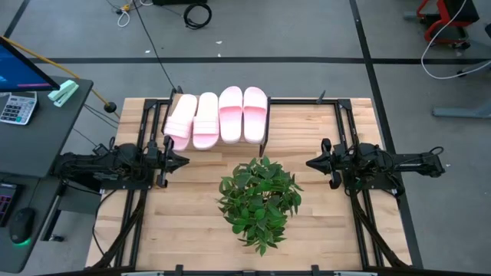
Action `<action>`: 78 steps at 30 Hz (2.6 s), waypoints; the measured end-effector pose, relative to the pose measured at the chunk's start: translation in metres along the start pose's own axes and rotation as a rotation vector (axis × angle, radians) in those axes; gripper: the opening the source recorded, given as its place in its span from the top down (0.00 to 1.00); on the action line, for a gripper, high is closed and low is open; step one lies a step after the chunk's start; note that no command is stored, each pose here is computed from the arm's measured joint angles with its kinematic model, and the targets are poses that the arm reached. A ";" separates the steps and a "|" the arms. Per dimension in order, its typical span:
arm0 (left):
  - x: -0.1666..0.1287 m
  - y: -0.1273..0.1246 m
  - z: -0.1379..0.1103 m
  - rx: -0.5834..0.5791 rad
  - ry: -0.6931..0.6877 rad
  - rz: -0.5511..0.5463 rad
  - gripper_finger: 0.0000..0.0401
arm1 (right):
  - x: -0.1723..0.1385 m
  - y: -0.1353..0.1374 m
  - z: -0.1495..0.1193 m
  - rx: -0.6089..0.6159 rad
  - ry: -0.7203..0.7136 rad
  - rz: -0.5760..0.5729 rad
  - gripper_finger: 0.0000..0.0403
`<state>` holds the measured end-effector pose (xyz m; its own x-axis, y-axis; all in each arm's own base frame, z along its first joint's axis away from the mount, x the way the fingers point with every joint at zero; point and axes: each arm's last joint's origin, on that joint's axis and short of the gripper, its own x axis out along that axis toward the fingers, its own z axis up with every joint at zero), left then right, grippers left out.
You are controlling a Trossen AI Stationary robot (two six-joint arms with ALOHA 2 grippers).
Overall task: Pick and place slides into the shelf
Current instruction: Return to Home Position
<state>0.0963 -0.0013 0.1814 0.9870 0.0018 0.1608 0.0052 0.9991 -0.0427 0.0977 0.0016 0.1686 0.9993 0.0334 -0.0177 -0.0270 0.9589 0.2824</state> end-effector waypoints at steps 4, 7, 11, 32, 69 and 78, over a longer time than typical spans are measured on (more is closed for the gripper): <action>0.000 0.000 0.000 0.000 0.000 0.000 0.93 | 0.000 0.000 0.000 0.000 0.000 0.000 0.94; 0.000 0.000 0.000 0.000 0.000 0.000 0.94 | 0.000 0.000 0.000 0.000 0.000 0.000 0.94; 0.000 0.000 0.000 0.000 0.000 0.000 0.94 | 0.000 0.000 0.000 0.000 0.000 0.000 0.94; 0.000 0.000 0.000 0.000 0.000 0.000 0.94 | 0.000 0.000 0.000 0.000 0.000 0.000 0.94; 0.000 0.000 0.000 0.000 0.000 0.000 0.92 | 0.000 0.000 0.000 0.000 0.000 0.000 0.94; 0.000 0.000 0.000 0.000 0.000 0.000 0.91 | 0.000 0.000 0.000 0.000 0.000 0.000 0.94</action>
<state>0.0963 -0.0013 0.1814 0.9870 0.0016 0.1610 0.0053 0.9991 -0.0424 0.0978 0.0016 0.1684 0.9993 0.0335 -0.0181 -0.0271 0.9589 0.2824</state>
